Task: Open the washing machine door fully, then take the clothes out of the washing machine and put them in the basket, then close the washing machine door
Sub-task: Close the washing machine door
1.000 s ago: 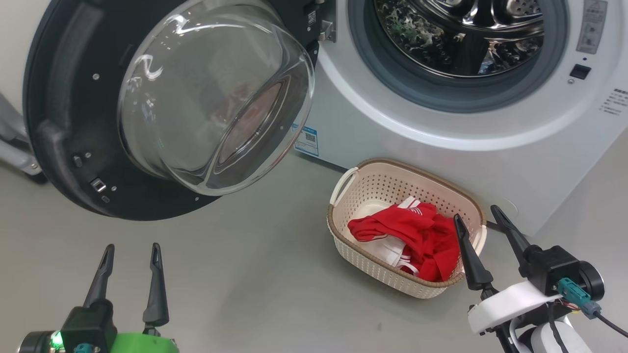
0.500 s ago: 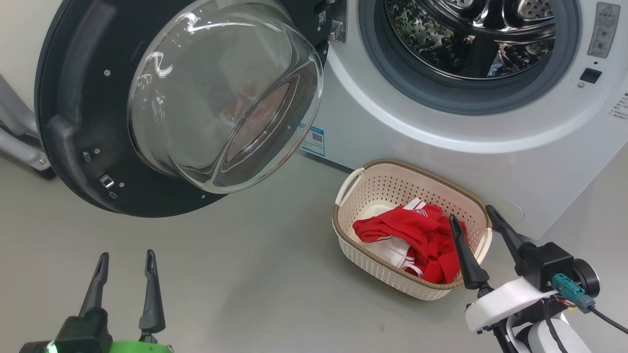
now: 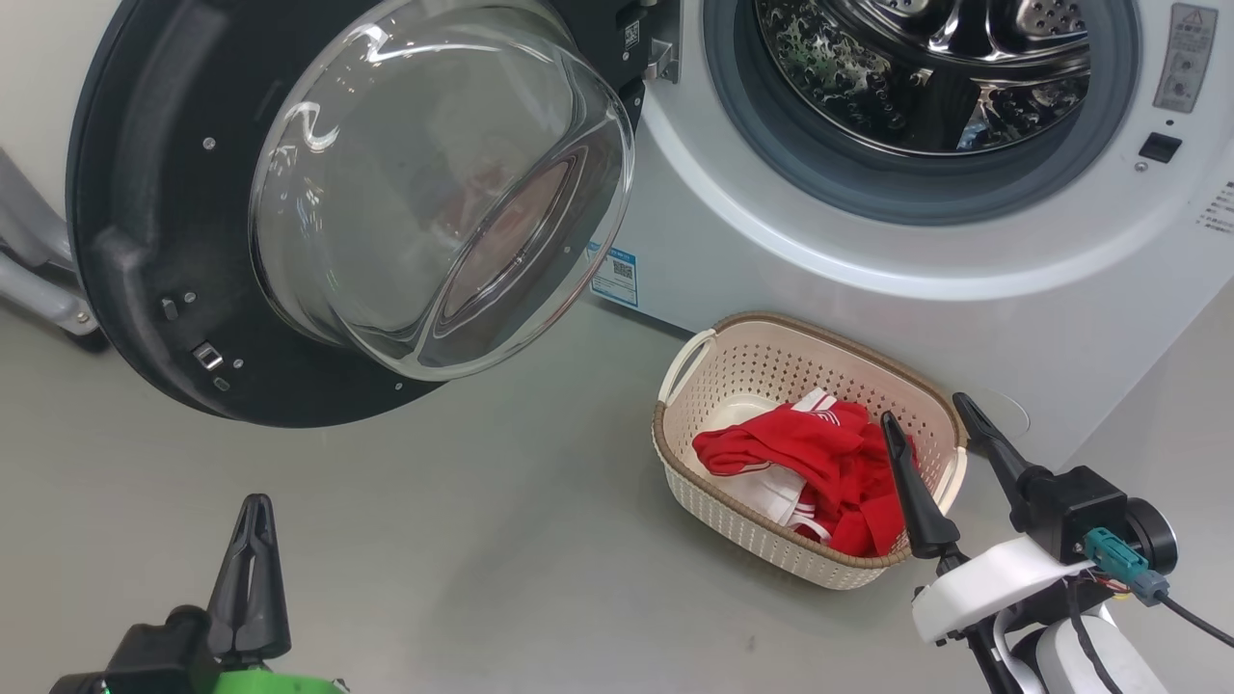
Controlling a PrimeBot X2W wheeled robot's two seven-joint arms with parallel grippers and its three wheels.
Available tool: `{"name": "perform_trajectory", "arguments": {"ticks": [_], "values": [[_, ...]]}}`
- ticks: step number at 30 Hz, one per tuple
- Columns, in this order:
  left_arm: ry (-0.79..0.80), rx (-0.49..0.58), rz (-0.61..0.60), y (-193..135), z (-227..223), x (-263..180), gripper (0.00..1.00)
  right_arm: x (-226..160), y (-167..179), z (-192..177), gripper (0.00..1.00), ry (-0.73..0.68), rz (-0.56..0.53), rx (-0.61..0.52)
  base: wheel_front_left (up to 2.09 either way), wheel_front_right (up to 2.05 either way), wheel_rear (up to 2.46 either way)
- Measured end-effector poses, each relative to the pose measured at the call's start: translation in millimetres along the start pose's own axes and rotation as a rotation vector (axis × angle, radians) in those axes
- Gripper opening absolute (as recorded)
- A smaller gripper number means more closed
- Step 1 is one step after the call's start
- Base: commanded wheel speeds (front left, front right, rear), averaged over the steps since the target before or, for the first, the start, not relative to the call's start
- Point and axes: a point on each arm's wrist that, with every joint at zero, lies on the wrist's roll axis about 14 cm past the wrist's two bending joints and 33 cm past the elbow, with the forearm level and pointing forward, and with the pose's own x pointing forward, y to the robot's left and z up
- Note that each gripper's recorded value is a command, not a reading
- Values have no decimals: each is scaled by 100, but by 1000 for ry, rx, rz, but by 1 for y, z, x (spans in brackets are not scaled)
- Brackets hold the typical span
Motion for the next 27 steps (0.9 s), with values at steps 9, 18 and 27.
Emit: {"name": "perform_trajectory", "arguments": {"ticks": [9, 18, 27], "values": [[-90, -824, 10, 3, 22, 3, 0, 1, -1, -2, 100, 5, -2, 2, 0, 0, 0], [-257, -1221, 184, 67, 35, 3, 0, 2, -9, -3, 100, 8, -23, 9, 0, 0, 0], [-378, -1249, 298, 125, 46, 16, 0, 4, -17, -8, 100, 26, -24, 8, 0, 0, 0]]}}
